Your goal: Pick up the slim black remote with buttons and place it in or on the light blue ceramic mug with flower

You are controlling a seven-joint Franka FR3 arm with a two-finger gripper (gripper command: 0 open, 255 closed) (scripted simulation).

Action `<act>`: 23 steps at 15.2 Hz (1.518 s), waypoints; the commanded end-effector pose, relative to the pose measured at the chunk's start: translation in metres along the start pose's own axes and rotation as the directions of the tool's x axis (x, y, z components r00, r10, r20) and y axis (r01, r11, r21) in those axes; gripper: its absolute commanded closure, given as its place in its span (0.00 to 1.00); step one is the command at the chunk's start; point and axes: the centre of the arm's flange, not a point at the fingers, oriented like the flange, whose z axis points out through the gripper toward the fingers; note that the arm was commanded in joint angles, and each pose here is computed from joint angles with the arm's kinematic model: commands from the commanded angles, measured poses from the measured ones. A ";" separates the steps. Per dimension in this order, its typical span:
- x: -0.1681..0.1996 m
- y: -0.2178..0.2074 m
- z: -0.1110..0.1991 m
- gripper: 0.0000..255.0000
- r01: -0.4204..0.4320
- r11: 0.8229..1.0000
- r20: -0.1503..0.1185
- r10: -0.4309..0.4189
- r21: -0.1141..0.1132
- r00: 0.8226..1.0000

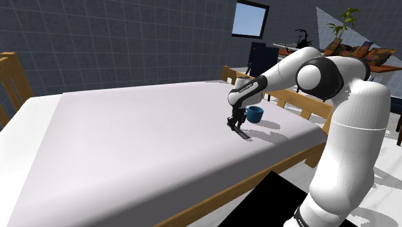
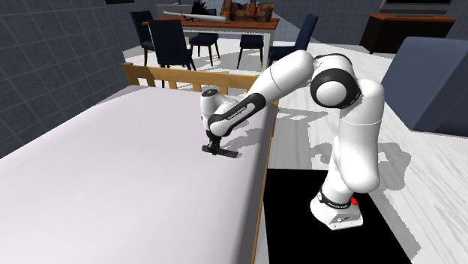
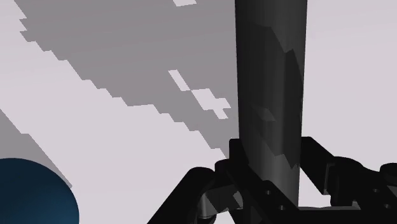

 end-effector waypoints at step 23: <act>0.000 0.008 -0.082 1.00 -0.002 1.000 0.004 0.002 -0.001 1.000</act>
